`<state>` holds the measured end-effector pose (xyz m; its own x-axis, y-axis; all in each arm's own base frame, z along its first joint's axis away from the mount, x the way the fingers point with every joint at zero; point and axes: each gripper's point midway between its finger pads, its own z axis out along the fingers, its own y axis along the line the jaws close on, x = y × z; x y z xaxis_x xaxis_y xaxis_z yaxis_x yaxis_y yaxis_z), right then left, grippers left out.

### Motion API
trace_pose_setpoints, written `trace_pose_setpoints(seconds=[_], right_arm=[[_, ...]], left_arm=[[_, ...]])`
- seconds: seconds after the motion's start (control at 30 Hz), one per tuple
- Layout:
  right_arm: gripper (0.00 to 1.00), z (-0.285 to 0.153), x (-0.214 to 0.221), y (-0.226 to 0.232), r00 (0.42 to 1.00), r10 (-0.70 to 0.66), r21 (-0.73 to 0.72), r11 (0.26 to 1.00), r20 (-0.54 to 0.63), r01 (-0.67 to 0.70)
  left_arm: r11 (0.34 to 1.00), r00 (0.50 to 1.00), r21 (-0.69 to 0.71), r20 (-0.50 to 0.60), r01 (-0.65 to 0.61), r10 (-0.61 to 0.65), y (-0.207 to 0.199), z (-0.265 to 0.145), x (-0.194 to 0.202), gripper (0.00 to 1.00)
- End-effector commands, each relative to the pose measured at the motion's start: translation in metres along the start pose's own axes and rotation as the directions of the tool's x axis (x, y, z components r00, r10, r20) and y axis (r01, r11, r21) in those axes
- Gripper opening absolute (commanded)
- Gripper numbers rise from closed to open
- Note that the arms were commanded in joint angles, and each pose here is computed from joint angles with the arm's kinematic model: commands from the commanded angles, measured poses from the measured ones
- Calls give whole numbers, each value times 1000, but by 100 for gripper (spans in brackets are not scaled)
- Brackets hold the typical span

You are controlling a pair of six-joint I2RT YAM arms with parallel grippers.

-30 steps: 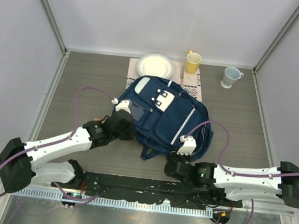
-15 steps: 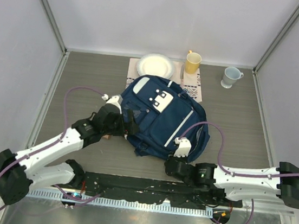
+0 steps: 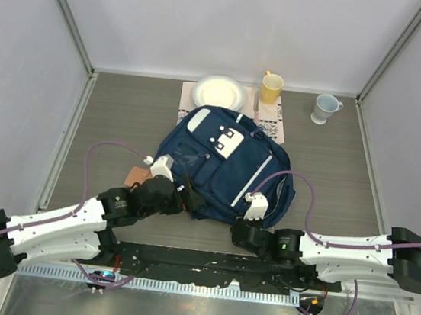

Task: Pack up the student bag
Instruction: Zip the student bag at the center of the board.

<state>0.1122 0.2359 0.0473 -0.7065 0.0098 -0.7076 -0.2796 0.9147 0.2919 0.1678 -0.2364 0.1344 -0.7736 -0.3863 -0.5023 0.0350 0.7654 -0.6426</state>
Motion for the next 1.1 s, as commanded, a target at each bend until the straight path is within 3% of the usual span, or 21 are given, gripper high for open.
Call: trace_pose_setpoints(seconds=[0.0,0.23,0.5,0.77,0.9,1.07], right_arm=[[1,-5,-28,22,994,70,-64,996,85,-64],[1,-7,-30,17,993,64,-63,996,100,-58],[1,-12,-32,15,993,62,-76,996,104,-55],[1,-15,-34,20,994,56,-92,995,92,-48],[1,-14,-31,27,993,81,-134,989,85,-69],[1,-11,-28,30,995,65,-129,990,75,-55]], left_arm=[[993,991,-4,69,117,-116,-4,9,6,99],[975,974,113,102,189,-201,-30,19,16,100],[961,963,136,90,240,-253,-51,40,40,99],[947,949,185,128,262,-287,-63,48,33,99],[945,951,184,97,271,-292,-63,57,44,100],[931,941,152,21,331,-338,-55,66,64,88]])
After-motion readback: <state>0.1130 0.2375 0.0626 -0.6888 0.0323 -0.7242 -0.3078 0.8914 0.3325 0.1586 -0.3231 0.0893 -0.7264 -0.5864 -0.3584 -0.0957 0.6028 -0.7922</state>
